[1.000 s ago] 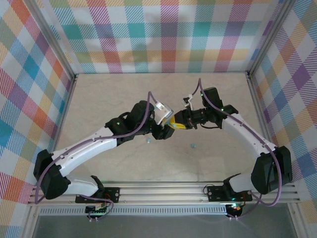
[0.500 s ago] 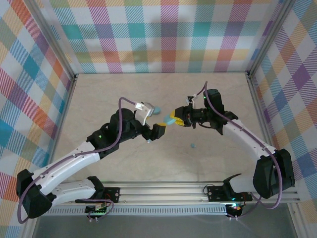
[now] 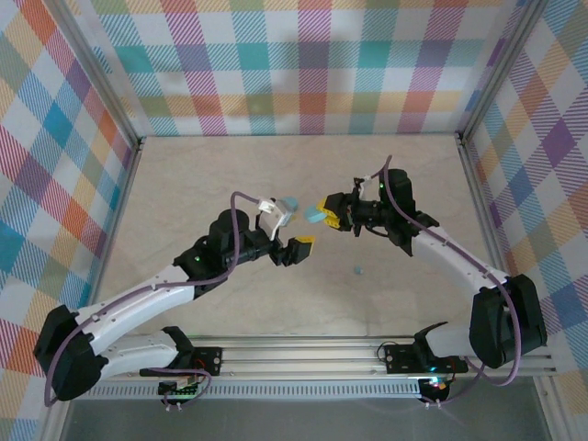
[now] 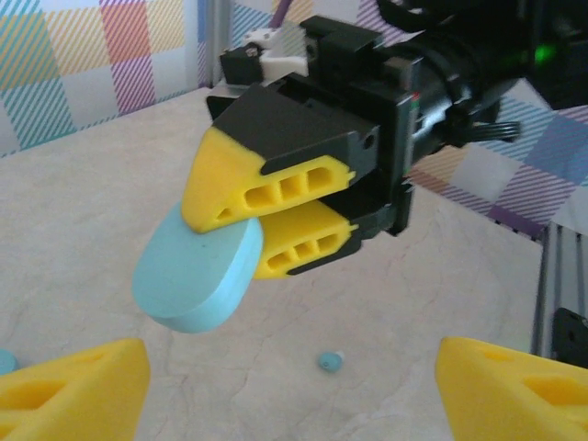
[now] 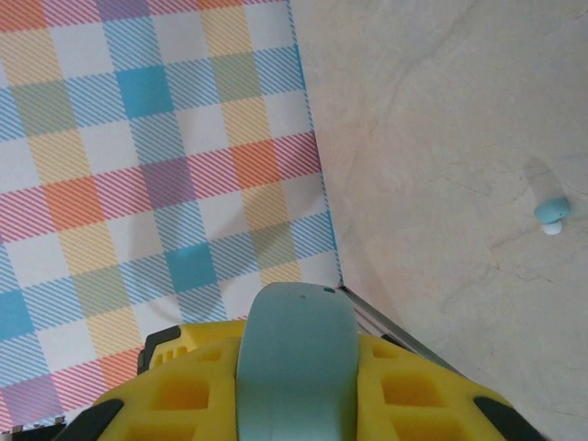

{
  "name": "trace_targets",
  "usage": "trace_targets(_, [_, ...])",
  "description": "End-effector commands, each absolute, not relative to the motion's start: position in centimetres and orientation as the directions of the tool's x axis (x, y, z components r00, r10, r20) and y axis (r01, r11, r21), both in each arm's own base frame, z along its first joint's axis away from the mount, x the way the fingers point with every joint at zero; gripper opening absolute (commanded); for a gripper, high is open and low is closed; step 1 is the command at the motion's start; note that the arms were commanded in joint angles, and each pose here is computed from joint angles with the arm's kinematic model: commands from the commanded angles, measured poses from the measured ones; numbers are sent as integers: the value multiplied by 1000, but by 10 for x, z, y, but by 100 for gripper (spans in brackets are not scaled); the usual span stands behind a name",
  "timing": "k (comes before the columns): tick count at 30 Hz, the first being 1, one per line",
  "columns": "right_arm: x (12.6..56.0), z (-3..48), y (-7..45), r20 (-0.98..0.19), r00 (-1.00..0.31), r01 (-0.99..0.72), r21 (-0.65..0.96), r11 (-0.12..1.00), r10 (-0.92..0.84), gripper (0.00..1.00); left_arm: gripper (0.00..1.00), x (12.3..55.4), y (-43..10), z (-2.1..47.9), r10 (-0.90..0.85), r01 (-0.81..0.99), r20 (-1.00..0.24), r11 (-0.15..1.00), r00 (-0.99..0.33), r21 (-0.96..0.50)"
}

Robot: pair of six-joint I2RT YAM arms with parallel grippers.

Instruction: Insert the wireless bluetooth earbuds into the charging case

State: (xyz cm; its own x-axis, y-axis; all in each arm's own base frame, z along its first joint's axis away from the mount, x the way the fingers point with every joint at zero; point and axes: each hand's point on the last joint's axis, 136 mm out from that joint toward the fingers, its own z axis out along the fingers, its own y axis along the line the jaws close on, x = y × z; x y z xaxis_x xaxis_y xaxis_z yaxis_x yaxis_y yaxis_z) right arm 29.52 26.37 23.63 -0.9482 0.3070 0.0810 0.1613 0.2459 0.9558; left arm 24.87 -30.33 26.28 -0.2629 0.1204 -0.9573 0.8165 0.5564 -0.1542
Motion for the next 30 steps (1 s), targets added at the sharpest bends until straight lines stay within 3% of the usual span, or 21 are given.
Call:
trace_targets(1, [298, 248, 261, 54, -942, 135, 964, 229, 330, 17, 79, 269, -309, 281, 68, 796, -969, 585, -238, -155])
trace_targets(9, [304, 248, 249, 99, -890, 189, 968, 163, 444, 17, 81, 277, -316, 285, 8, 821, -965, 527, -263, -219])
trace_targets(15, [314, 259, 253, 31, -914, 108, 980, 169, 404, 19, 81, 298, -296, 282, -63, 815, -949, 498, -308, -298])
trace_targets(19, [322, 265, 260, 49, -924, 102, 987, 123, 379, 19, 80, 305, -283, 294, -140, 832, -948, 456, -284, -317])
trace_targets(30, [324, 280, 264, 18, -923, 45, 997, 60, 385, 19, 80, 297, -284, 295, -203, 869, -940, 366, -274, -333])
